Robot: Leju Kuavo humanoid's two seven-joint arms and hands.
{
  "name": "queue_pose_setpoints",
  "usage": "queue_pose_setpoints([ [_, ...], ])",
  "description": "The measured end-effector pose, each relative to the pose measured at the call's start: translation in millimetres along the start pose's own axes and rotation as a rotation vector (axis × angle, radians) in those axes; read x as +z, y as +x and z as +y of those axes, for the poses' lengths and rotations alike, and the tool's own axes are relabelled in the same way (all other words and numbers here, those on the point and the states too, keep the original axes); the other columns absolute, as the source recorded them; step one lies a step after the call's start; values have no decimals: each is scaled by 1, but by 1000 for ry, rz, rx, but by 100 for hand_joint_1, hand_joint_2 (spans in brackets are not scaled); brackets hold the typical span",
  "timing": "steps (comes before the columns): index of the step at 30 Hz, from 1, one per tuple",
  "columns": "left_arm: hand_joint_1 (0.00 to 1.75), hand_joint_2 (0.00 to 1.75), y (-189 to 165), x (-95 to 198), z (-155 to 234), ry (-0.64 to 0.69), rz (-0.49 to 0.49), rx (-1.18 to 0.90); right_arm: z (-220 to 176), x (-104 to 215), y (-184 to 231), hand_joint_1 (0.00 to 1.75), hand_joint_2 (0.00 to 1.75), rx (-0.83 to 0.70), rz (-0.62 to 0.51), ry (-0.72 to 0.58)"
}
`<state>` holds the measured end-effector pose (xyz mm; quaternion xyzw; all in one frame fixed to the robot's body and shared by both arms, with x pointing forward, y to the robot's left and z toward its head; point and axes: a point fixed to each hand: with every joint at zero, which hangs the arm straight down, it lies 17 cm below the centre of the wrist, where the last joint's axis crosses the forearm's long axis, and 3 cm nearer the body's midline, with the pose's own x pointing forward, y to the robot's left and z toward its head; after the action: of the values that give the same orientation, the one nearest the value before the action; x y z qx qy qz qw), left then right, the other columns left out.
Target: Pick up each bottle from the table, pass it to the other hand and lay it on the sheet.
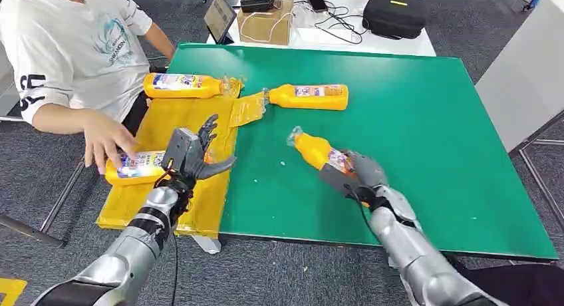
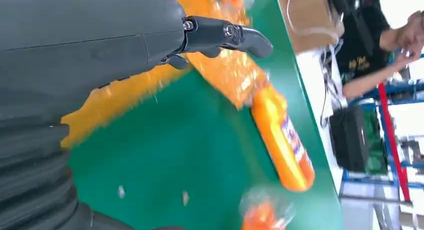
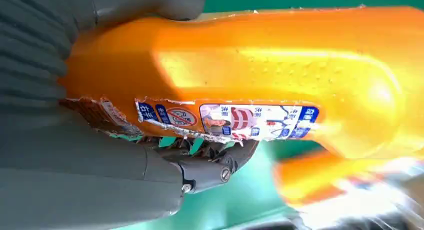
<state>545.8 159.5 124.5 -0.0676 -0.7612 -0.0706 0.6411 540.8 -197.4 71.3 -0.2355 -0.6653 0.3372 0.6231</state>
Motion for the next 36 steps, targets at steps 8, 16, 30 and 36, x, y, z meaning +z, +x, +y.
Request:
queue_pose_setpoints([
  [8,0,175,0,-4,-45,-85,52,80,17,2,79,175,175,-248,-114,-74],
  [16,0,175,6,-4,-84,-195,85,152,27,2,130,175,175,-362,-179,-78],
  [30,0,175,29,-11,-105,-235,79,297,63,2,189,175,175,-389,-244,13],
  [36,0,175,34,-11,-106,-231,76,334,76,4,200,175,175,-378,-253,50],
])
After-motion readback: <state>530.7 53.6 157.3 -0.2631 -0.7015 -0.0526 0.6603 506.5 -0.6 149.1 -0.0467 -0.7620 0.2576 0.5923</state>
